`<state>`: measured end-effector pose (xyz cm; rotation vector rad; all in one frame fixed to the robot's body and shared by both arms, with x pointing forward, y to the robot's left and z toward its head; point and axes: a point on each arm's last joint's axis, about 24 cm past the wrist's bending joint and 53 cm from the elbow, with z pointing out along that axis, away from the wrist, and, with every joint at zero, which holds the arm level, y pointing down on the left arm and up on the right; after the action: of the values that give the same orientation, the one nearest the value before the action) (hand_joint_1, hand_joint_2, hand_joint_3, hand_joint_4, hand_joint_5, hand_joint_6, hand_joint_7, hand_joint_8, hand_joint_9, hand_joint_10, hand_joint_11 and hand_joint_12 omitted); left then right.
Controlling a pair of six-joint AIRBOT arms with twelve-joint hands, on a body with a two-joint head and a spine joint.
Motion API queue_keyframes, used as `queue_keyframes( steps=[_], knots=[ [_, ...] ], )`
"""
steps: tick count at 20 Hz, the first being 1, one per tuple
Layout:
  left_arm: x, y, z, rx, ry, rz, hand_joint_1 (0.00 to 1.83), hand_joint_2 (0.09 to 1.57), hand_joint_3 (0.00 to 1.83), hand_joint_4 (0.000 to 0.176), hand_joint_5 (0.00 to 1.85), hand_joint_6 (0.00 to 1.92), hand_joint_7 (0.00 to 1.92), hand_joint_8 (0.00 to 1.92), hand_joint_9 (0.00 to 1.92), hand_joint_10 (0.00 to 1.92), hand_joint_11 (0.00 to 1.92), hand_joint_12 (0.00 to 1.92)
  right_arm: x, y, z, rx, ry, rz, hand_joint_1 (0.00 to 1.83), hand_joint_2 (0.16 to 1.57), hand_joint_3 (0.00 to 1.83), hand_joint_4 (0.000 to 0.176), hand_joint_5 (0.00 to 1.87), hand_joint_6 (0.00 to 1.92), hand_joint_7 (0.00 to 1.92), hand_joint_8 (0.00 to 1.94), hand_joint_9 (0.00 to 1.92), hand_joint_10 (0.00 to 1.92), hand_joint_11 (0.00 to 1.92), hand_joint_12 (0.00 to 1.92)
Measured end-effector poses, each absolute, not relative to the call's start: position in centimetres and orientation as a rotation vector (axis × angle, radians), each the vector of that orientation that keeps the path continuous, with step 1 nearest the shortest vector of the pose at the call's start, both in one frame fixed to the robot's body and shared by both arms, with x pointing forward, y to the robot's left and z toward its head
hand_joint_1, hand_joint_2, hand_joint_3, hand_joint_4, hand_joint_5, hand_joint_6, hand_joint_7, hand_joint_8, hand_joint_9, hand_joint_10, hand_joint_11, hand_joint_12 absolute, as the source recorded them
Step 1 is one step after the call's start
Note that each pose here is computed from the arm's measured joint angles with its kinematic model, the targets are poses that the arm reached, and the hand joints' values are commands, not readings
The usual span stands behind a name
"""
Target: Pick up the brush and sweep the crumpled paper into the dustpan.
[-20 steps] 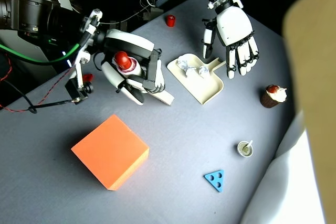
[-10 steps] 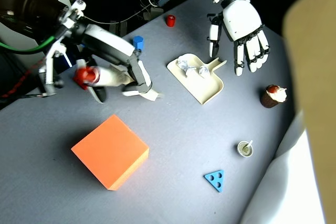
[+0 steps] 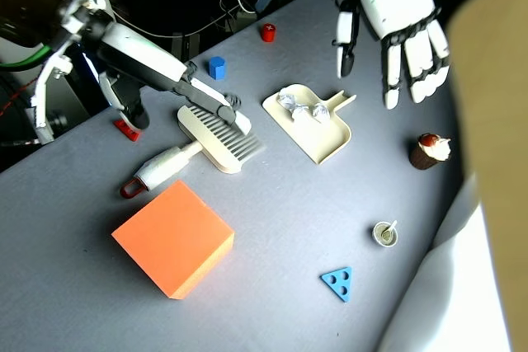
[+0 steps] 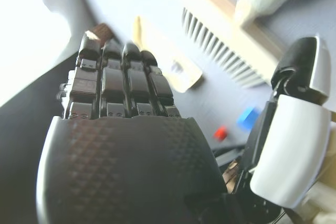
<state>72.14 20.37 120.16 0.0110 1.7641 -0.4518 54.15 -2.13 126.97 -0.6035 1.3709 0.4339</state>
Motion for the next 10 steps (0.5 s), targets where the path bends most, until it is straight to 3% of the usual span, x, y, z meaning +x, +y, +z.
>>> queue_keyframes(
  steps=[1, 4, 7, 10],
  knots=[
    [72.2, 20.7, 120.6, 0.011, 1.759, -0.446, 0.84, 0.98, 0.0, 0.093, 0.59, 0.01, 0.34, 0.0, 0.29, 0.0, 0.0, 0.7, 52.7, -2.0, 126.6, -0.638, 1.351, 0.494, 0.6, 0.75, 0.01, 0.0, 0.0, 0.0, 0.0, 0.0, 0.0, 0.0, 0.01, 0.01],
    [72.1, 20.2, 121.8, 0.029, 1.744, -0.468, 0.82, 0.99, 0.0, 0.101, 0.58, 0.0, 0.34, 0.0, 0.29, 0.0, 0.0, 0.72, 49.4, -0.5, 124.7, -0.669, 1.43, 0.681, 0.57, 0.77, 0.01, 0.0, 0.0, 0.0, 0.0, 0.0, 0.01, 0.0, 0.04, 0.02],
    [71.5, 19.6, 121.3, 0.039, 1.776, -0.502, 0.79, 0.99, 0.0, 0.116, 0.56, 0.0, 0.33, 0.0, 0.27, 0.0, 0.0, 0.65, 48.6, -0.5, 124.8, -0.645, 1.464, 0.731, 0.59, 0.77, 0.01, 0.0, 0.0, 0.0, 0.01, 0.0, 0.02, 0.01, 0.06, 0.02],
    [71.5, 19.8, 121.5, 0.04, 1.773, -0.503, 0.8, 1.01, 0.0, 0.105, 0.55, 0.0, 0.32, 0.0, 0.26, 0.0, 0.0, 0.61, 48.0, -1.2, 125.1, -0.613, 1.505, 0.767, 0.57, 0.77, 0.0, 0.0, 0.0, 0.0, 0.02, 0.01, 0.04, 0.01, 0.09, 0.04]
  ],
)
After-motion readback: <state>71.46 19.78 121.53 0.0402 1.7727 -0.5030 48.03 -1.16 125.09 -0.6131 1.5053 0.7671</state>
